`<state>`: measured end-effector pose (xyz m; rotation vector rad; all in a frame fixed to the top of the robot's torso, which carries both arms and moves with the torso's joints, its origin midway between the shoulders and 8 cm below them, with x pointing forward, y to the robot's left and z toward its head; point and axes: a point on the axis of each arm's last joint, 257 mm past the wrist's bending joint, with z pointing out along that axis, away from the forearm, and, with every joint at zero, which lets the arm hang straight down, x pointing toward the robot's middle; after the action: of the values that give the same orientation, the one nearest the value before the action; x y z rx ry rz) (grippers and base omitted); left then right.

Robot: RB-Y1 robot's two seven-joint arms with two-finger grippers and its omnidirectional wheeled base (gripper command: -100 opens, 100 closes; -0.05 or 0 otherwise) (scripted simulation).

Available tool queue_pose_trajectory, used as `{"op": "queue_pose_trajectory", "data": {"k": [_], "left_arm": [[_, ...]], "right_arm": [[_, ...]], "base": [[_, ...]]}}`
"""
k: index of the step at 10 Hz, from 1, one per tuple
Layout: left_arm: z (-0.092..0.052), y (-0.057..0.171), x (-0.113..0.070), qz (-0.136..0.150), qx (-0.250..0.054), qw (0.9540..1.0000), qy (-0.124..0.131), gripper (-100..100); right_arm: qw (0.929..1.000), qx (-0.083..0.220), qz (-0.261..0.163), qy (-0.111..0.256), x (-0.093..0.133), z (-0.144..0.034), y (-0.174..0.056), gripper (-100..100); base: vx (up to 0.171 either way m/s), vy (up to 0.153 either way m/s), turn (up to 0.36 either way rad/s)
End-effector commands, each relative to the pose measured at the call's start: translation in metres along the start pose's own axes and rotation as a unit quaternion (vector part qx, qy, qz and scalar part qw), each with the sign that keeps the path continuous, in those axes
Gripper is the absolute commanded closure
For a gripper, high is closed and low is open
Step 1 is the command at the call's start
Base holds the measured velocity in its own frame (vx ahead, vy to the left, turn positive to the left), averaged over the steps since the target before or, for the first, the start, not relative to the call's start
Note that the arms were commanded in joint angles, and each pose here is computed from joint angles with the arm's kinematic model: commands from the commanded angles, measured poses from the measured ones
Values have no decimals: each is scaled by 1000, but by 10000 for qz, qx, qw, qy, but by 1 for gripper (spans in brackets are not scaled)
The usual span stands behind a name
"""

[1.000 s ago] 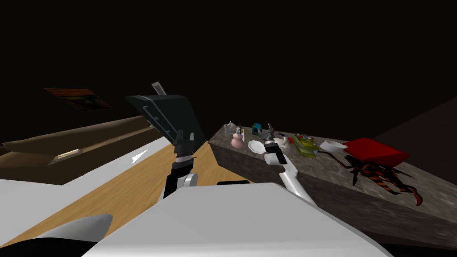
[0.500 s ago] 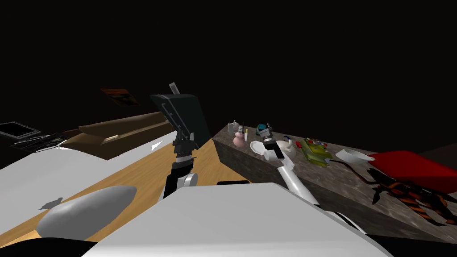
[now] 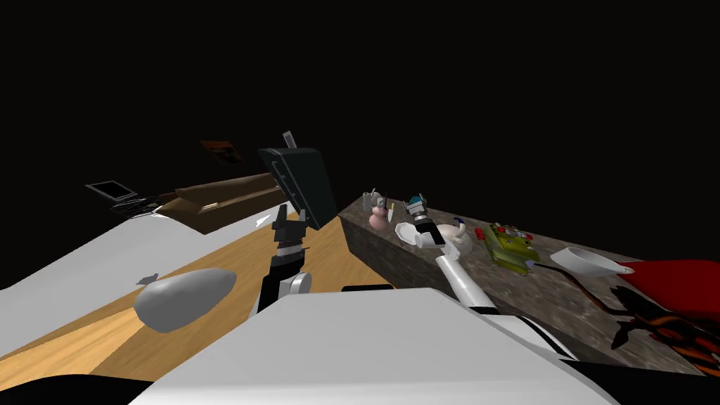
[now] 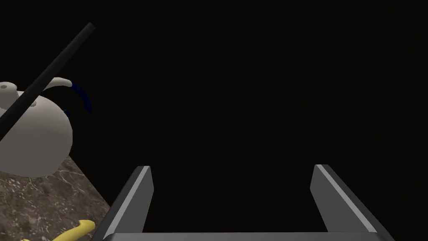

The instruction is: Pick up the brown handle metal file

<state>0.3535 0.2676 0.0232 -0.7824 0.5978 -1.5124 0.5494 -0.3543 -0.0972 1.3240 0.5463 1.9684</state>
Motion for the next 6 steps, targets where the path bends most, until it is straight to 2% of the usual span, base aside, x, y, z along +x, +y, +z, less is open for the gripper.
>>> {"op": "queue_pose_trajectory", "data": {"k": [1,2,3,4,5,6], "left_arm": [[0,0,0,0,0,10000,0,0],[0,0,0,-1,1,10000,1,0],[0,0,0,0,0,10000,0,0],[0,0,0,0,-1,10000,-1,0],[0,0,0,-1,1,10000,0,0],[0,0,0,0,0,10000,0,0]], "right_arm": [[9997,54,242,-19,-5,13,0,-100],[9991,117,367,-161,-19,9,-6,-100],[9989,116,420,-162,-19,9,-6,-100],[9978,174,605,-221,-25,19,-9,-100],[9968,192,723,-276,-30,18,-11,-100],[9954,238,878,-313,-33,28,-12,-100]], "base": [[-82,-97,390],[-71,-91,194],[-35,-40,-44],[-55,-51,338],[-62,-77,204],[-79,-96,321]]}}
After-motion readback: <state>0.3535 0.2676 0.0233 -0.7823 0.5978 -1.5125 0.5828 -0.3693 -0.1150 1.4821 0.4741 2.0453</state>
